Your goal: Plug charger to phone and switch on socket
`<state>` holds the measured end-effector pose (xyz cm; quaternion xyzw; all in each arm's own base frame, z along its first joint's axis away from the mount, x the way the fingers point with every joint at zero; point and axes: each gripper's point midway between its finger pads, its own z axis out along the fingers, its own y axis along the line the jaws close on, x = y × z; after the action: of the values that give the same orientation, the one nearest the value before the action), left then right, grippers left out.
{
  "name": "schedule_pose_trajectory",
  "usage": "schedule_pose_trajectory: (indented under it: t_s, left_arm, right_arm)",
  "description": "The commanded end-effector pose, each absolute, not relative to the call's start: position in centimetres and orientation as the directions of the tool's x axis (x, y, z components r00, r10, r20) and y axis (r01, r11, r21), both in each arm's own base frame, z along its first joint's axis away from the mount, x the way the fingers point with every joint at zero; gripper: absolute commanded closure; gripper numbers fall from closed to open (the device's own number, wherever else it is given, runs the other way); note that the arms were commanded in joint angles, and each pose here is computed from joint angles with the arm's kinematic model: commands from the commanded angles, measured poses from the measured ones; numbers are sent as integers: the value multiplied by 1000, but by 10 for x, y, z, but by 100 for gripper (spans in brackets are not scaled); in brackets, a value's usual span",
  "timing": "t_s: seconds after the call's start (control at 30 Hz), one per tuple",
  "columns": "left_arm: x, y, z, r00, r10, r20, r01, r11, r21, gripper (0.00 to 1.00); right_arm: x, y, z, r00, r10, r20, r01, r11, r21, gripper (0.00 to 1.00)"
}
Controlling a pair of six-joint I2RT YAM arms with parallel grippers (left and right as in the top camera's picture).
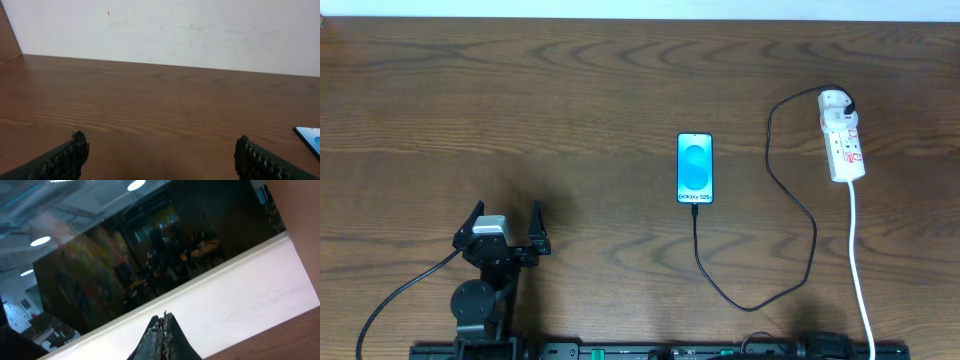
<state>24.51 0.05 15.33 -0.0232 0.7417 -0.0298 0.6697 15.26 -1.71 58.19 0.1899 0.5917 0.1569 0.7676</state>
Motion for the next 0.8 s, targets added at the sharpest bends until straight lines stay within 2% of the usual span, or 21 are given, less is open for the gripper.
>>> schedule_pose_trajectory:
  t_s: [0.0,0.27,0.4,0.47,0.63,0.77]
  left_arm:
    - [244,-2,137,-154,-88,-984,14,996,-91,5]
    - [244,-9,137,-156,-83,-984,43,995,-91,5]
    - [244,-9,137,-156,-83,-984,43,995,-91,5]
    - [244,-9,137,-156,-83,-984,43,995,-91,5]
    - [244,-9,137,-156,-83,-984,43,995,-91,5]
    - [244,-9,137,-156,-83,-984,43,995,-91,5]
  right_arm:
    - [131,-13,589,287,445,-848,-46,891,452,99]
    - [94,-5,594,358,423,-832,-68,901,428,99]
    - [72,21,585,382,386,-839,-152,922,355,99]
    - [58,37,581,416,365,-833,-207,930,304,96]
    - [30,46,597,553,288,-782,-185,957,222,87]
    - [28,46,600,572,255,-780,-170,967,192,89]
